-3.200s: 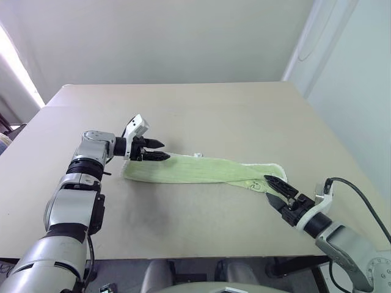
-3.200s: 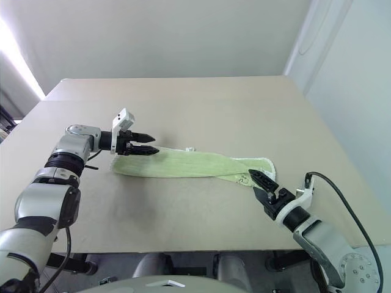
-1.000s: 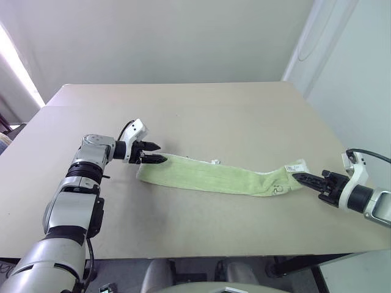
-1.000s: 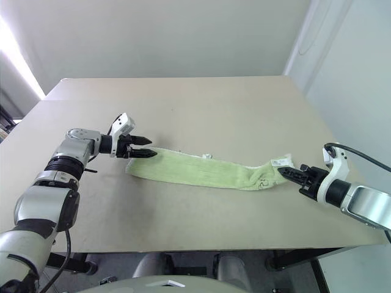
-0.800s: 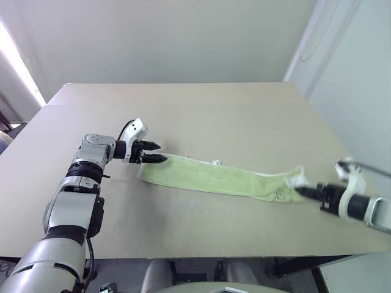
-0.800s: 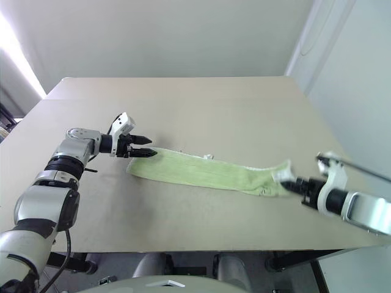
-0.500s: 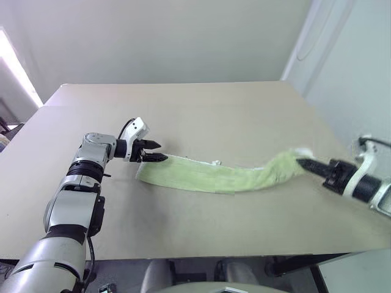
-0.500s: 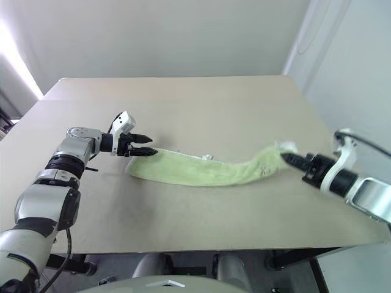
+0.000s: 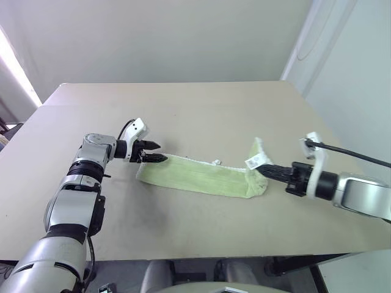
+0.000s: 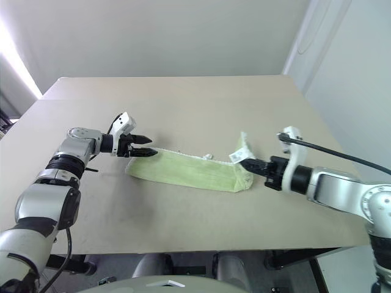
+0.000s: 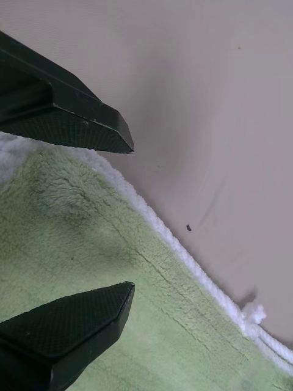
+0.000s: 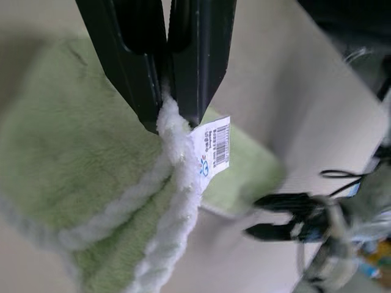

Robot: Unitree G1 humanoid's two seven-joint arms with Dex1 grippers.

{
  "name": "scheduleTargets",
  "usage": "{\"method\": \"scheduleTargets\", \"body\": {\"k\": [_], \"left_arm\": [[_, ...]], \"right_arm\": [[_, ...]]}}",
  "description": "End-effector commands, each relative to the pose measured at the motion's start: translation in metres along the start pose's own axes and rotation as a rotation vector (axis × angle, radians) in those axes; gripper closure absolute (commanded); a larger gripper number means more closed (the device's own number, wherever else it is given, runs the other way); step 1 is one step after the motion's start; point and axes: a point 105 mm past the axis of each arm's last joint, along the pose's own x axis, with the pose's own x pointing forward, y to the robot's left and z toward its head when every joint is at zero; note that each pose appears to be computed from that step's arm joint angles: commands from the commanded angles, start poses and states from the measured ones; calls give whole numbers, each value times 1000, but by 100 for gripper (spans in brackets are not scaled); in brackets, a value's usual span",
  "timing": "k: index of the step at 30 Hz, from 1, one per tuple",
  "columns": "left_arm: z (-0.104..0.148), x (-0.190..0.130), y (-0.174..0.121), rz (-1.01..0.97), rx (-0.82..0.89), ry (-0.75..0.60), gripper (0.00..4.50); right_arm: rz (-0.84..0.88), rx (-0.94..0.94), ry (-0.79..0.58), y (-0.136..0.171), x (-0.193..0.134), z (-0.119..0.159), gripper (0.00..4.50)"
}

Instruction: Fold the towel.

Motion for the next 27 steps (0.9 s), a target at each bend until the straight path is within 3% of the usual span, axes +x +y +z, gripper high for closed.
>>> {"method": "scheduleTargets", "body": {"k": [1,13,17,27], "left_arm": [[17,-1,3,13,50,-22,97],[17,0,2,10,50,-28,97],[16,-2,4,17,49,-25,97],[15,-1,3,15,49,-24,97]], "right_arm": [[-7,0,2,0,22,2,447],[66,29,99,5,70,-26,447],[129,-26,127,20,80,-34,447],[97,-76,88,14,98,-35,447]]}}
